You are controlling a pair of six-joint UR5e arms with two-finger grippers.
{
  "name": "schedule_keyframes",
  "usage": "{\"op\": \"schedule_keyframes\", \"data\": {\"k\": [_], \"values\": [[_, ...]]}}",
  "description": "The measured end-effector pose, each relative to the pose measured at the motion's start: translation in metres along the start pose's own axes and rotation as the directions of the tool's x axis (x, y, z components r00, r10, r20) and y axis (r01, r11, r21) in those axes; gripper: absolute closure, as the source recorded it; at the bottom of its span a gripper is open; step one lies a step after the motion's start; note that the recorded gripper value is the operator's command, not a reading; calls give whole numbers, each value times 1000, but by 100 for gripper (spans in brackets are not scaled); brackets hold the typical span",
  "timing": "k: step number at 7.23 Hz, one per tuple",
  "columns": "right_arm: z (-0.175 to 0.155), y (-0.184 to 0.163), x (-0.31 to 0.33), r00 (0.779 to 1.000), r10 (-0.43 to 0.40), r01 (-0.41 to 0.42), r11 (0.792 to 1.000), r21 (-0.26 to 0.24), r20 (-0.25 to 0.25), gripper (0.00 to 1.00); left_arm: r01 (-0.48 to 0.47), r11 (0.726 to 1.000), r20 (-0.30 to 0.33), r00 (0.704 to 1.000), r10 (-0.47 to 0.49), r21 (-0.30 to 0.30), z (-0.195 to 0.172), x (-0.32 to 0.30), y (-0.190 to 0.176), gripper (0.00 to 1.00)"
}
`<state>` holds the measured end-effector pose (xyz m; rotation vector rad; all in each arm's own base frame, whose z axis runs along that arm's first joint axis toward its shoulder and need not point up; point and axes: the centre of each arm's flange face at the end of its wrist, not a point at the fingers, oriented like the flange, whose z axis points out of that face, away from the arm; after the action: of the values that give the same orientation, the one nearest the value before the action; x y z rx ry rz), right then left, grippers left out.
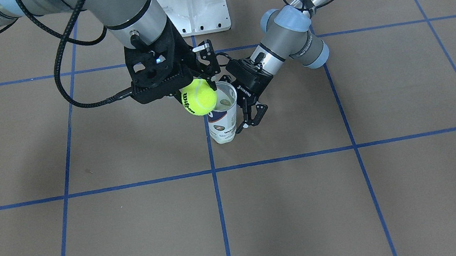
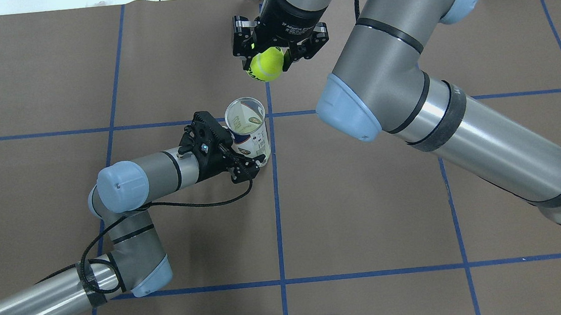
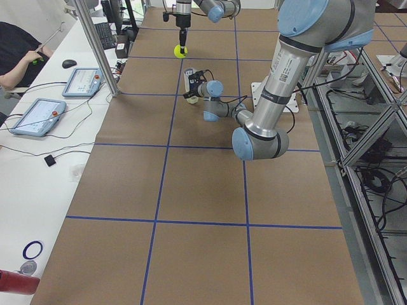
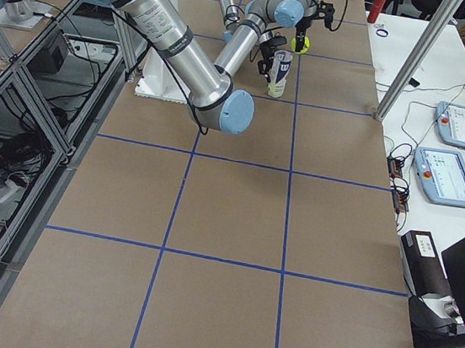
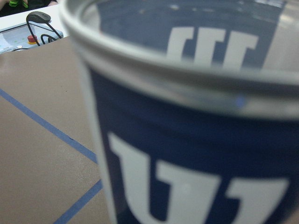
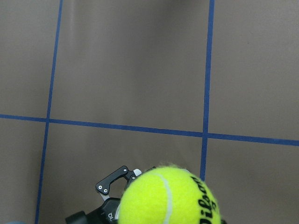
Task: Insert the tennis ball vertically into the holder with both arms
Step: 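Lift the second ball and carry it over the can with the right gripper, then lower the second ball into the can and open the right gripper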
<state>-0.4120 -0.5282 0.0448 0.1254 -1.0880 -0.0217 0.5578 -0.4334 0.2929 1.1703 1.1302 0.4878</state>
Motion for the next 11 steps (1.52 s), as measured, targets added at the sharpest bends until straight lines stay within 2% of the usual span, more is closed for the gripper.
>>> {"op": "schedule_keyframes", "data": {"k": [11], "values": [[55,47,-36,997,-65,65,998,3,-42,100,1,1000,-8,1000,-1,10,-6,-2,9,1]]}}
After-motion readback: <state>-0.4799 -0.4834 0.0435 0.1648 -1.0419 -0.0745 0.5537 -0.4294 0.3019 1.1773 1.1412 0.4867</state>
